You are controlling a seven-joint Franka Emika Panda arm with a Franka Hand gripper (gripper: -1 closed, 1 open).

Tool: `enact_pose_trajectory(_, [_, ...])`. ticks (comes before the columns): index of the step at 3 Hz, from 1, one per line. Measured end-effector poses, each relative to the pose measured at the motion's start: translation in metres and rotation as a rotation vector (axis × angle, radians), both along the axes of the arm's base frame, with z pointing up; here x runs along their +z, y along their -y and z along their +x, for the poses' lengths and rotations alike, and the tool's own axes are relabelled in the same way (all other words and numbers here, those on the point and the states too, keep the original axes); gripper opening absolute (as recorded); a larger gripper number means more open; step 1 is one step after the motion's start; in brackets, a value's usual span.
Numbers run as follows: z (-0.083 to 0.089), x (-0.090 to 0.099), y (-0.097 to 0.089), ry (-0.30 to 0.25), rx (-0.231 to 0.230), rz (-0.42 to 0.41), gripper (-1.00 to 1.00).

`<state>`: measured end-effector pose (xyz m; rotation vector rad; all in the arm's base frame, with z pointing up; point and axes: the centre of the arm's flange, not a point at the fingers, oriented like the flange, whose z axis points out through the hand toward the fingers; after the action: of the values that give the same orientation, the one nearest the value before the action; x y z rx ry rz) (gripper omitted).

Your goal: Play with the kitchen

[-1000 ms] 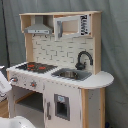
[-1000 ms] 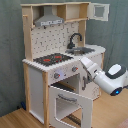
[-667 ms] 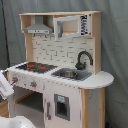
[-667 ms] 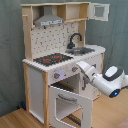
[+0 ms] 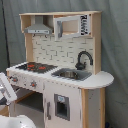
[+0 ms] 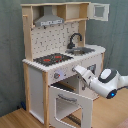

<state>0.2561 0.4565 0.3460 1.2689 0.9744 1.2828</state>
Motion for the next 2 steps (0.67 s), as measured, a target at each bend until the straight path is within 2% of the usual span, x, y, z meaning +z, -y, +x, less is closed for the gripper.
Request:
enact_pose_trajectory(1, [0.023, -0.01, 0.027, -0.061, -0.026, -0.018, 1.0])
enact_pose_trajectory(2, [0.037, 0.002, 0.054, -0.073, -0.049, -0.027, 1.0])
